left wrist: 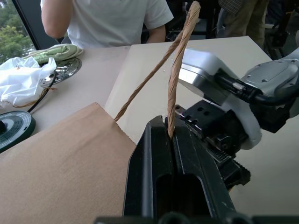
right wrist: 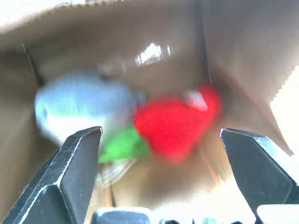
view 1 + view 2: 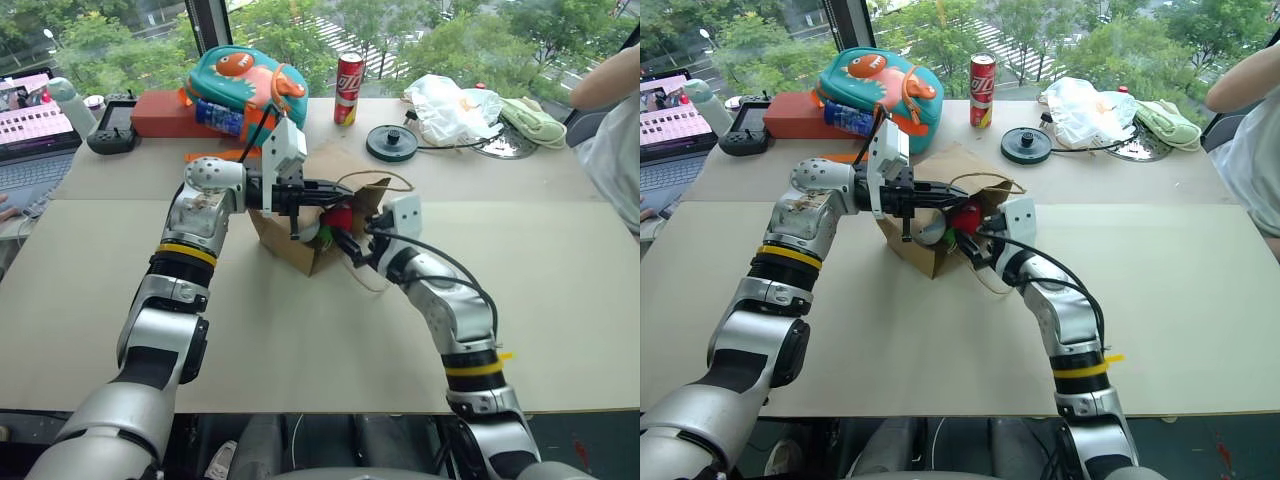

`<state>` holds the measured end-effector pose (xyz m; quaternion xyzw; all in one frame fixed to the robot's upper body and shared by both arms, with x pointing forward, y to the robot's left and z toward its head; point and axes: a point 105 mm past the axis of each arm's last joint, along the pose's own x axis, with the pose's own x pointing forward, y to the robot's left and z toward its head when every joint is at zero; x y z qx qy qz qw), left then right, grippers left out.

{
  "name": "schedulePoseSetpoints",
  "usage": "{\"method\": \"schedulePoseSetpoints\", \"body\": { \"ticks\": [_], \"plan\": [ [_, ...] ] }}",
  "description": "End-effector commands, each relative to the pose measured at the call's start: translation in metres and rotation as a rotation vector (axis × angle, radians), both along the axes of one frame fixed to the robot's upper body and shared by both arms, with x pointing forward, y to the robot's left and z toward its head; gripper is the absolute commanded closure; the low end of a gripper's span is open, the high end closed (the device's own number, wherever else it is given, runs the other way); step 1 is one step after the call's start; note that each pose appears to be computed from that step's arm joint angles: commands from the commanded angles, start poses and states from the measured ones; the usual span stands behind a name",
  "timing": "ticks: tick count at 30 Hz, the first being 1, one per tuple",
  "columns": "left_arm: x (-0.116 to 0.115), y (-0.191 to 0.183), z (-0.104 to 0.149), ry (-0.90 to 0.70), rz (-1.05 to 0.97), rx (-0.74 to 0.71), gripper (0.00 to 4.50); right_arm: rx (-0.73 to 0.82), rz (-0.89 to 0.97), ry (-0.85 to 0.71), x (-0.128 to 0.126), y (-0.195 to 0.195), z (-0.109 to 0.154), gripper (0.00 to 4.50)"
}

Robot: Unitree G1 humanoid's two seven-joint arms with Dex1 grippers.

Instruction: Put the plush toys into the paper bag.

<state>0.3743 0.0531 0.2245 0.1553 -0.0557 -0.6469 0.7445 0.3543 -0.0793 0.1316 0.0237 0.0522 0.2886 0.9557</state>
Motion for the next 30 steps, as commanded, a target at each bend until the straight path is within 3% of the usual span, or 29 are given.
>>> {"method": "schedulePoseSetpoints", "body": {
  "ticks": [1, 10, 21, 25, 26, 27, 30],
  "plan": [
    [-0.001, -0.001, 0.01, -0.041, -0.005, -0.016, 4.5, 0.004, 0.063, -0.046, -0.02, 0.005, 0.02, 0.02],
    [-0.002, -0.002, 0.008, -0.037, -0.003, -0.021, 4.5, -0.106, 0.137, 0.027, -0.053, 0.007, -0.002, 0.02],
    [-0.003, 0.0, 0.013, -0.045, -0.002, -0.029, 4.5, -0.216, 0.048, 0.153, -0.037, 0.003, -0.05, 0.02],
    [-0.003, 0.001, 0.015, -0.049, 0.001, -0.033, 4.5, -0.227, 0.041, 0.165, -0.034, 0.002, -0.057, 0.02],
    [-0.003, 0.001, 0.016, -0.05, 0.003, -0.034, 4.5, -0.228, 0.039, 0.171, -0.034, 0.002, -0.058, 0.53],
    [-0.003, 0.001, 0.016, -0.051, 0.005, -0.035, 4.5, -0.231, 0.036, 0.178, -0.033, 0.001, -0.059, 0.66],
    [-0.003, 0.002, 0.016, -0.054, 0.009, -0.037, 4.5, -0.232, 0.035, 0.197, -0.034, -0.001, -0.061, 1.68]
  ]
}}
